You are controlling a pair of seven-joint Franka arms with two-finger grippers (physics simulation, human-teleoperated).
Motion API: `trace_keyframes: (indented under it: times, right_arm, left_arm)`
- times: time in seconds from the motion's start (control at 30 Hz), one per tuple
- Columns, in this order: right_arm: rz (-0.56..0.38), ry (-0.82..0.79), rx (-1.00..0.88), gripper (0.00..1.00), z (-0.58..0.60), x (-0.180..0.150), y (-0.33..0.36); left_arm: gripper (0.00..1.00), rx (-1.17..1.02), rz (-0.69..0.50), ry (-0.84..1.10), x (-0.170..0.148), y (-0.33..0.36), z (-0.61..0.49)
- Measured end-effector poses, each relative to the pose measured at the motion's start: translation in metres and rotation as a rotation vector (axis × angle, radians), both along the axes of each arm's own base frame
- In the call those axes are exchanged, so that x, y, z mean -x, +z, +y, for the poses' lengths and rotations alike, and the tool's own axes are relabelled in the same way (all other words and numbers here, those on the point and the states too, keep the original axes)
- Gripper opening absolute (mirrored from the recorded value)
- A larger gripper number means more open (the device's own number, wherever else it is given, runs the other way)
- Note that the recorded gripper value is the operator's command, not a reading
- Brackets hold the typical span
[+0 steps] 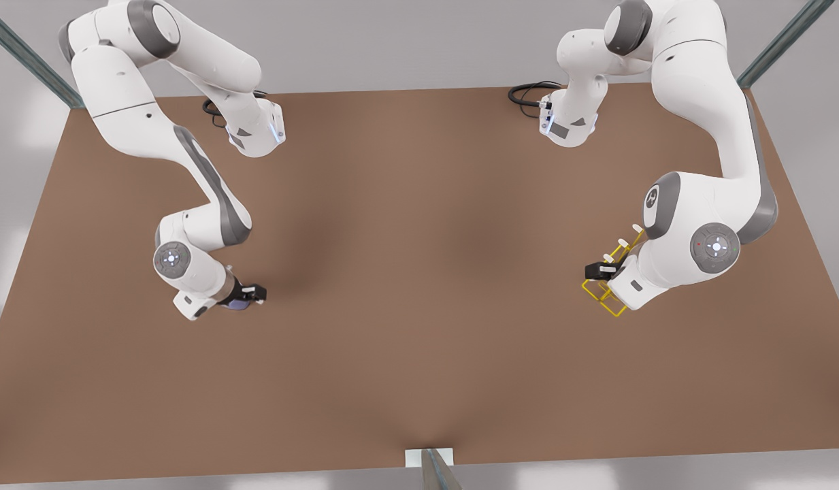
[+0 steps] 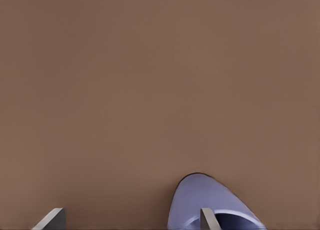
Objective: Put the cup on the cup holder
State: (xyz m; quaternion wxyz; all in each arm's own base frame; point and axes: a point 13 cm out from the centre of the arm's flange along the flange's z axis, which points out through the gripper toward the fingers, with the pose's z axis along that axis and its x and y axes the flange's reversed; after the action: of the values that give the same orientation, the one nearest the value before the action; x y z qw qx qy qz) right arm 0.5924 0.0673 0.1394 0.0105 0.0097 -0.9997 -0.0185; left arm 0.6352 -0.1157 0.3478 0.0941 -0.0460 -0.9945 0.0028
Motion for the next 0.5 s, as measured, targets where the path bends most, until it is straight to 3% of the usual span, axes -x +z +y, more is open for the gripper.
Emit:
trace_keyframes:
  times: [0.2, 0.47, 0.5]
  right_arm:
    - [0.027, 0.007, 0.014, 1.0, -0.001, 0.023, -0.01]
    - [0.03, 0.008, 0.001, 1.0, -0.003, 0.023, -0.028]
    - [0.029, 0.008, 0.0, 0.46, -0.005, 0.023, -0.031]
  left_arm:
    - [1.0, 0.001, -0.001, -0.006, 0.001, 0.001, -0.004]
    - [1.0, -0.003, 0.003, -0.02, 0.003, -0.001, -0.014]
    - [1.0, -0.004, 0.003, -0.021, 0.003, -0.002, -0.014]
